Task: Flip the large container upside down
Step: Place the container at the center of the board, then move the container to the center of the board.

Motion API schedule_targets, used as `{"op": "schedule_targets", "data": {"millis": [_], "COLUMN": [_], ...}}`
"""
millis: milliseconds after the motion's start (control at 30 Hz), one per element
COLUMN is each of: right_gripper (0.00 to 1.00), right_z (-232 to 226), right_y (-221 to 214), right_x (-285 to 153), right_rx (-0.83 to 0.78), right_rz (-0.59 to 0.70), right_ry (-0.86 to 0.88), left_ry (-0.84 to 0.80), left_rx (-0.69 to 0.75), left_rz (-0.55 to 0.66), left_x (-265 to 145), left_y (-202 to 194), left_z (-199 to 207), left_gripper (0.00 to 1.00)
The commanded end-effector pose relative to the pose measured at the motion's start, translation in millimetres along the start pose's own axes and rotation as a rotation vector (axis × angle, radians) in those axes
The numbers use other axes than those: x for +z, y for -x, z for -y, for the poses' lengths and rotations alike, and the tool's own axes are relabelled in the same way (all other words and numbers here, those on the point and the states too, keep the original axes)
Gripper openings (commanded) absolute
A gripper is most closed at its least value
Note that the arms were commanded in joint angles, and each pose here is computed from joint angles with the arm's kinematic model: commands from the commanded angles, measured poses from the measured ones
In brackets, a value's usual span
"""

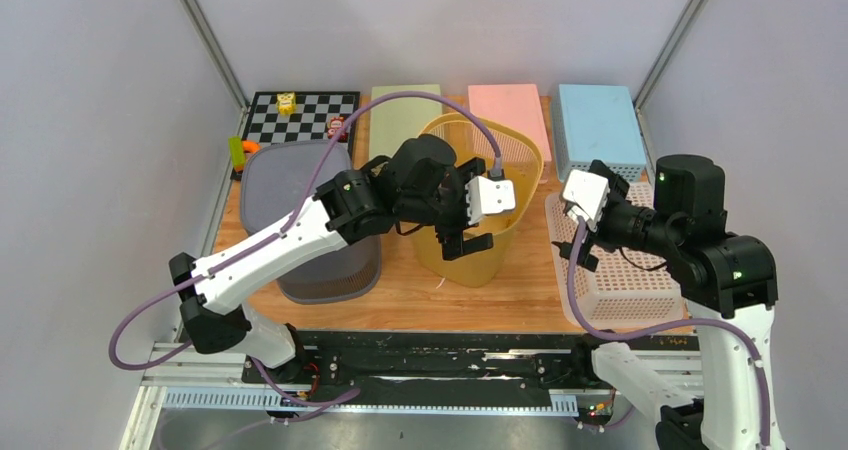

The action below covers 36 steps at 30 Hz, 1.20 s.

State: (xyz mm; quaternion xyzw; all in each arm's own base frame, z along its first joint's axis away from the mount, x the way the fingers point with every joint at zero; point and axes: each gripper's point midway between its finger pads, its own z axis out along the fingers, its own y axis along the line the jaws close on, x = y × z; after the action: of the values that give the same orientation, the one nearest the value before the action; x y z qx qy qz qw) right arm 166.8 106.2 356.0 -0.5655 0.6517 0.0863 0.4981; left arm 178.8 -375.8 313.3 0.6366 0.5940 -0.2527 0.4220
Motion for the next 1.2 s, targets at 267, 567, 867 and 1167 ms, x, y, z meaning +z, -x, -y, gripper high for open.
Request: {"op": "schedule_targets", "data": {"millis": [267,567,867,1167], "right_gripper": [1.00,1.00,1.00,1.00], "right_z": [1.9,11.9,7.3,1.8], "right_y": [13.3,36.2,42.2,46.8], "right_x": [32.6,53.3,67.1,71.5], "right_rx": [0.064,0.095,0.081,0.050], "right_rz": [0.132,0.237,0.254,0.257], "right_ry": [0.089,0.144,0.189,0.213], "left_ry": [0.642,0.939,0.900,0.815], "left_rx": [-0.029,-0.247,-0.415,-0.478], "left_rz": [0.217,-0.172,-0.367,-0.445], "left_x": [-156.6,-194.0,-200.4,-194.2], "left_y": [77.1,-54.7,-133.1,-171.4], "left_z": [-101.9,-153.1,-142.9,-116.7], "left_gripper": [1.00,1.00,1.00,1.00]}}
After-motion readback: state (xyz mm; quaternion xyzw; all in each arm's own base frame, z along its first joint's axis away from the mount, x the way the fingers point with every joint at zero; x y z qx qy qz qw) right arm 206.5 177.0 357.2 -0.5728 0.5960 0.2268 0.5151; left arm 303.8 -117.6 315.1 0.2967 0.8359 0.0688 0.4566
